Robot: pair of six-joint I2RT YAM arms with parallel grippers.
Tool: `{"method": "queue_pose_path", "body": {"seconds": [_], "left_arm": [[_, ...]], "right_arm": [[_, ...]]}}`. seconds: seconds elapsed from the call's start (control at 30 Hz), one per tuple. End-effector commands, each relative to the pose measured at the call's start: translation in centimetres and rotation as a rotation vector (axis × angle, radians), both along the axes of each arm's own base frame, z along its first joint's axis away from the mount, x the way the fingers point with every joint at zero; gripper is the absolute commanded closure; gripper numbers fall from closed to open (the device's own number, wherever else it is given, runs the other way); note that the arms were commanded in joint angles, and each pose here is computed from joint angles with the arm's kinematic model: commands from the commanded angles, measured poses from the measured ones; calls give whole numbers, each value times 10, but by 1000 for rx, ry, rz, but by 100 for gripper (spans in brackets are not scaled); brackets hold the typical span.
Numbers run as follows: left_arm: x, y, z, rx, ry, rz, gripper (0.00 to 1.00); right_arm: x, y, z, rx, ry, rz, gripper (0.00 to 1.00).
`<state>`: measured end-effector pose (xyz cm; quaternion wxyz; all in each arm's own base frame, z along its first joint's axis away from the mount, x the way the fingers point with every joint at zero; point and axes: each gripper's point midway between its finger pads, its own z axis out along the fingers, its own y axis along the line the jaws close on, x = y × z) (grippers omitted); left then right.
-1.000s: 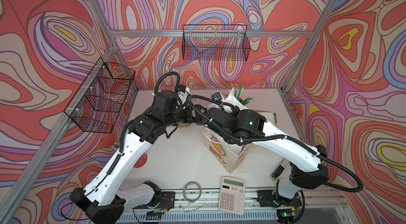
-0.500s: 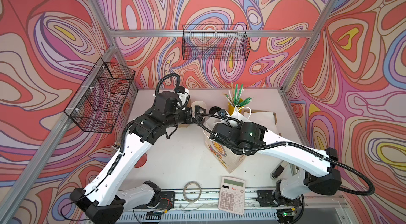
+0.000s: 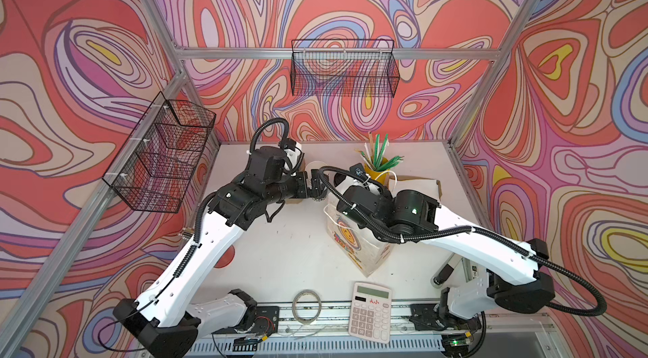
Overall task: Pack a coffee takeout order
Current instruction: Place the napkin in the takeout bag, then press the napkin into the takeout bag.
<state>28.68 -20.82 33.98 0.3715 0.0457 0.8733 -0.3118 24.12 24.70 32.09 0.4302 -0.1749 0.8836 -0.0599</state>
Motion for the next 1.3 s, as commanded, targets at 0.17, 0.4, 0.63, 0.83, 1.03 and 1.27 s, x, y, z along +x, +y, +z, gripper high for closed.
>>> {"method": "queue_pose_path", "body": {"seconds": [0.17, 0.4, 0.63, 0.83, 1.03, 1.27], "left_arm": [[3, -6, 2, -25, 8, -18, 0], [3, -11, -2, -33, 27, -36, 0], [2, -12, -3, -40, 33, -43, 0], [2, -12, -2, -35, 31, -45, 0], [5, -17, -3, -38, 40, -59, 0], [7, -19, 0, -44, 33, -63, 0]], "right_arm": [[-3, -45, 43, 247, -56, -112, 23], [17, -85, 20, 313, 66, -135, 28], [24, -77, -10, 323, 158, -94, 54], [16, -74, -15, 327, 202, -69, 87], [3, -83, -9, 344, 226, -81, 62], [-12, -85, 3, 414, 235, -56, 49]]}}
